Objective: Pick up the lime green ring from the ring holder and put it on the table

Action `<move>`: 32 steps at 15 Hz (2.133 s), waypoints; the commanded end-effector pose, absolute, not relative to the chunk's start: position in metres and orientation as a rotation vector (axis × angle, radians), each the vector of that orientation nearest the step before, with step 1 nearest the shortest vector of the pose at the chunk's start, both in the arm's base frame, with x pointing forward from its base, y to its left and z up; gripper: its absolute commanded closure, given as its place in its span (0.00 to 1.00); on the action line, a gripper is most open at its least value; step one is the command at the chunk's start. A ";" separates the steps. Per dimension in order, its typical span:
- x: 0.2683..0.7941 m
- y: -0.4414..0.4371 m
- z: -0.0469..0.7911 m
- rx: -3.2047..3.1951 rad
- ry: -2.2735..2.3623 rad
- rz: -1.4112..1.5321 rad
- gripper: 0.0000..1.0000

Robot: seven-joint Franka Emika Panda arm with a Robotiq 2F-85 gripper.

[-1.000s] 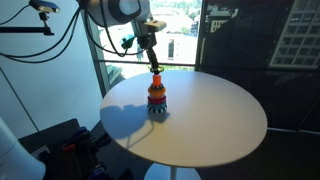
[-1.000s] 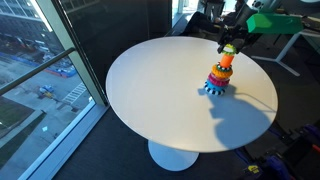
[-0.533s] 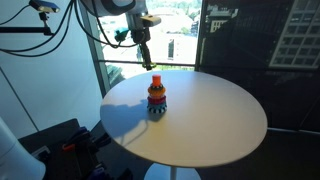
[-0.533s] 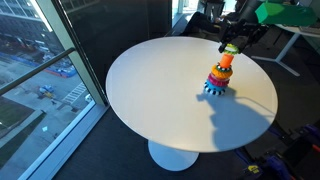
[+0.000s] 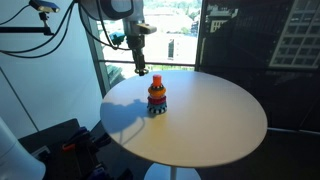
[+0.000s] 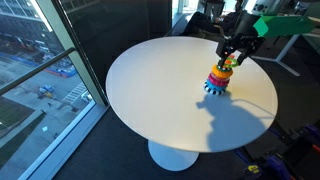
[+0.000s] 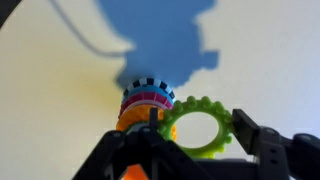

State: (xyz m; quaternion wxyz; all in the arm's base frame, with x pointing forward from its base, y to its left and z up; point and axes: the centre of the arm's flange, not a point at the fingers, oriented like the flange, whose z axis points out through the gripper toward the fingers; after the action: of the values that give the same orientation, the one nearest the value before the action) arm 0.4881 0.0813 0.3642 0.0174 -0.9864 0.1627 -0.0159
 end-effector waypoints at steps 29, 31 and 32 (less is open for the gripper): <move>0.500 0.131 0.221 -3.114 0.519 -0.012 0.52; 0.500 0.135 0.209 -3.121 0.520 -0.007 0.52; 0.500 0.137 0.203 -3.124 0.520 -0.004 0.52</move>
State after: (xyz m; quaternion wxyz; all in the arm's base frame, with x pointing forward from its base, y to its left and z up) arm 0.4946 0.1293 0.2168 -0.0043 -0.9873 0.1588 0.0049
